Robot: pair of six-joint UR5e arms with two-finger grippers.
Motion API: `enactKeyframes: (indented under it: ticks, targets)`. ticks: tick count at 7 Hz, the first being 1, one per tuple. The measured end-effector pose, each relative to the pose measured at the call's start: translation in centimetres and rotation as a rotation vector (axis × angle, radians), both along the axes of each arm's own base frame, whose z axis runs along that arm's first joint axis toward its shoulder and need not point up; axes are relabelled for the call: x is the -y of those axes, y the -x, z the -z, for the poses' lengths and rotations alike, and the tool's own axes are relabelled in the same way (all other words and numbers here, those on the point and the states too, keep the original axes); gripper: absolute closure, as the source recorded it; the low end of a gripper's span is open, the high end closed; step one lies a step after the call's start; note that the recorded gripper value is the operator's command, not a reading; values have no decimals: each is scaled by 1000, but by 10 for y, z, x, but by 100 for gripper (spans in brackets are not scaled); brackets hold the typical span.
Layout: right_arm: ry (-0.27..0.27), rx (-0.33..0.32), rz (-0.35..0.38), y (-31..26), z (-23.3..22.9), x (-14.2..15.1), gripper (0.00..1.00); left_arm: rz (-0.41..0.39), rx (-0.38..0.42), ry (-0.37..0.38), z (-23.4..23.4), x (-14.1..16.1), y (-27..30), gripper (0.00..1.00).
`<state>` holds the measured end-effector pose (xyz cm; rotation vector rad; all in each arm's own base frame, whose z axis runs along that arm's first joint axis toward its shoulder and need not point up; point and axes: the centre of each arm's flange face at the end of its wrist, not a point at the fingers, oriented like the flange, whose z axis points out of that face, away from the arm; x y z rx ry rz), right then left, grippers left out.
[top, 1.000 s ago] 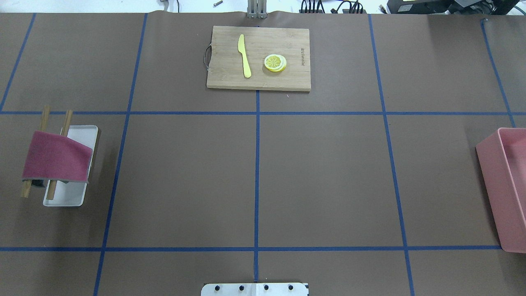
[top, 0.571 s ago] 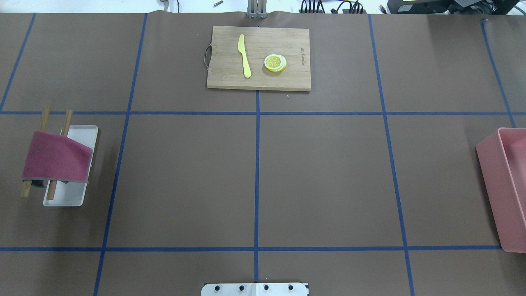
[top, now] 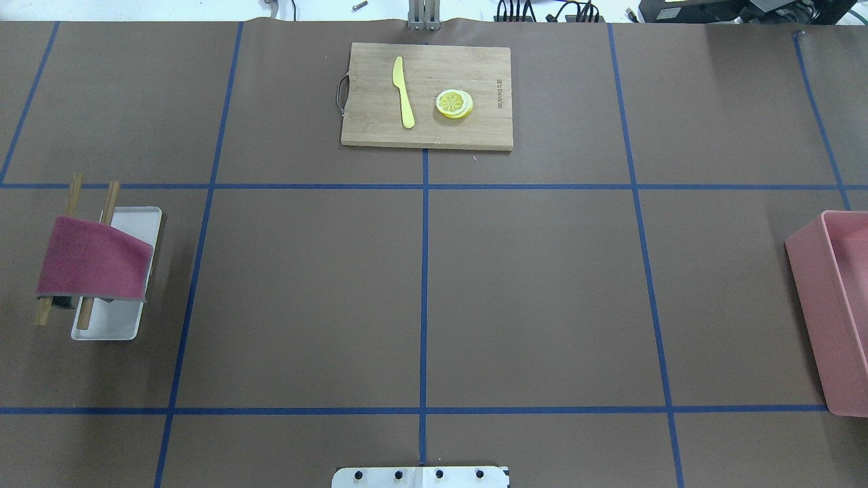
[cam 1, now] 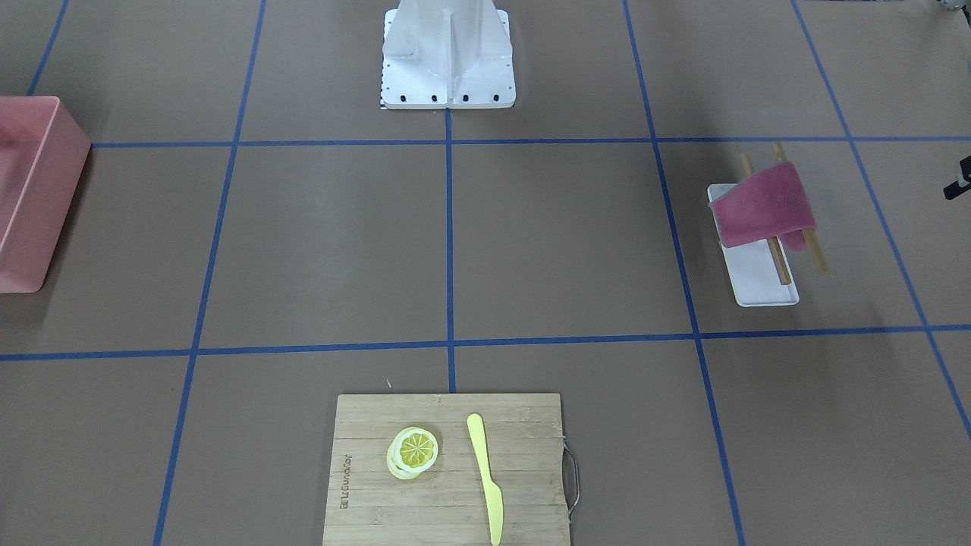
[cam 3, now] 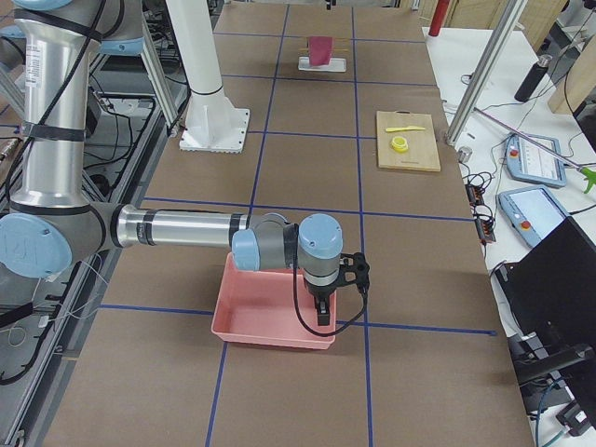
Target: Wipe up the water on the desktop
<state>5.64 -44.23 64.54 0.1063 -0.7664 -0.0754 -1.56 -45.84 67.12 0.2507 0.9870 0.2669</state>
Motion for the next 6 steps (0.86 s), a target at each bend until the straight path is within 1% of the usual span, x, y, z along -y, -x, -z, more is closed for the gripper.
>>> enactKeyframes:
  ticks: [1, 3, 4, 5, 6]
  targets:
    - [1, 4, 0, 0, 0, 0, 0, 17, 0, -22, -2, -1, 0, 0]
    - [2, 20, 1, 1, 1, -1, 0, 47, -14, -24, -1, -1, 0, 1]
    - [1, 27, 1, 2, 1, -2, 0, 57, -31, -31, 13, 2, -4, 3]
    - [-1, 39, 2, 3, 1, -4, 0, 70, -49, -18, 43, 8, -24, 3]
    - [-4, 62, 5, 4, 4, -6, 0, 67, -46, -10, 80, 16, -62, 3]
